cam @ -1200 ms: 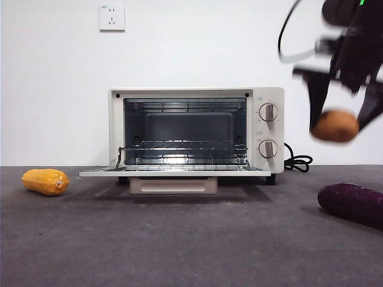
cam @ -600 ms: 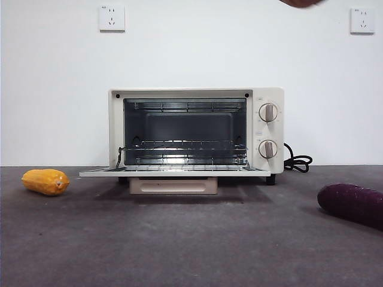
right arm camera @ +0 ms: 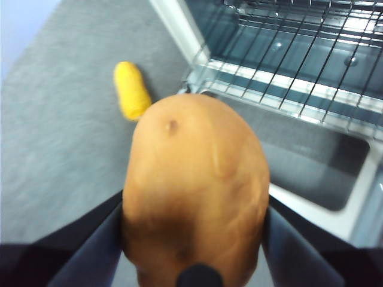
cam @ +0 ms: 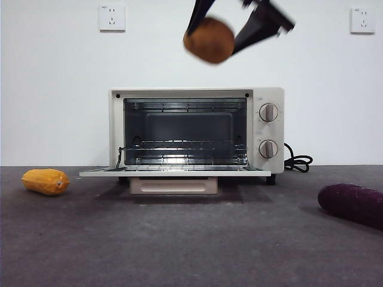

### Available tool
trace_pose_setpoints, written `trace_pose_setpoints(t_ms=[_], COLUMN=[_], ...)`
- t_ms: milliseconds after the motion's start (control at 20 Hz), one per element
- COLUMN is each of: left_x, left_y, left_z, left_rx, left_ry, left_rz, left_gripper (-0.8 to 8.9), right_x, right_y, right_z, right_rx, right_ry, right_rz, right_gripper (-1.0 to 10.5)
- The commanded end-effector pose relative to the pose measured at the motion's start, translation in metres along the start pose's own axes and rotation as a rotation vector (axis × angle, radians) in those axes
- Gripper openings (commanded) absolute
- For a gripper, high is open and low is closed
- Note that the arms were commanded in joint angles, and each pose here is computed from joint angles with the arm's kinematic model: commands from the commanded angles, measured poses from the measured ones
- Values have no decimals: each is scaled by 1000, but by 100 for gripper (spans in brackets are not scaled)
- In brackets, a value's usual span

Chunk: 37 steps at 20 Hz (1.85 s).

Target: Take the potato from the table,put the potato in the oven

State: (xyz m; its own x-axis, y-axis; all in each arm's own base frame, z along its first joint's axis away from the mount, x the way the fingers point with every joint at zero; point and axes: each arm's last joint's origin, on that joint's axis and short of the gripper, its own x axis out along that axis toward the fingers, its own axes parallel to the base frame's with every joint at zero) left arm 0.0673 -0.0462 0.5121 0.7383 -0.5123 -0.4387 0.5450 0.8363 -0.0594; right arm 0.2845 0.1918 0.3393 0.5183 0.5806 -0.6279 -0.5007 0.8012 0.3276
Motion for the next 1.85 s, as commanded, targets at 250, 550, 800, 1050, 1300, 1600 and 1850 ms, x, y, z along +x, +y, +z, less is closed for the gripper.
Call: trace_pose_setpoints(t_ms=[250,550,800,1050,1300,1600,1850], left_x=[-8,-5,9,8,0,-4,-4], left_y=[0,1,2,2,2,2,2], left_z=[-4,-14,-27,-29,-32,-33,-33], left_rx=[12,12,12,4,4,5,9], left_ry=[-20,7,74,77,53,44,44], left_rz=[-4,-2,11,3,9,8,8], left_gripper=[-6,-6,-6,-6,-6,-6,-6], right_x=[83,131,145,156,175,186,189], right_y=[-22,-37,-36,-36,-43,-47,-49], right_z=[-5,-12,5,17,12,12,11], right_rx=[-5,8,4,5,24,35,48], right_ry=[-20,-21,-51,-66,-68,-130,-134], right_rz=[-107,-176,-167,-206,-263,-292,-303], right_gripper=[155,158,158,158,159,159,240])
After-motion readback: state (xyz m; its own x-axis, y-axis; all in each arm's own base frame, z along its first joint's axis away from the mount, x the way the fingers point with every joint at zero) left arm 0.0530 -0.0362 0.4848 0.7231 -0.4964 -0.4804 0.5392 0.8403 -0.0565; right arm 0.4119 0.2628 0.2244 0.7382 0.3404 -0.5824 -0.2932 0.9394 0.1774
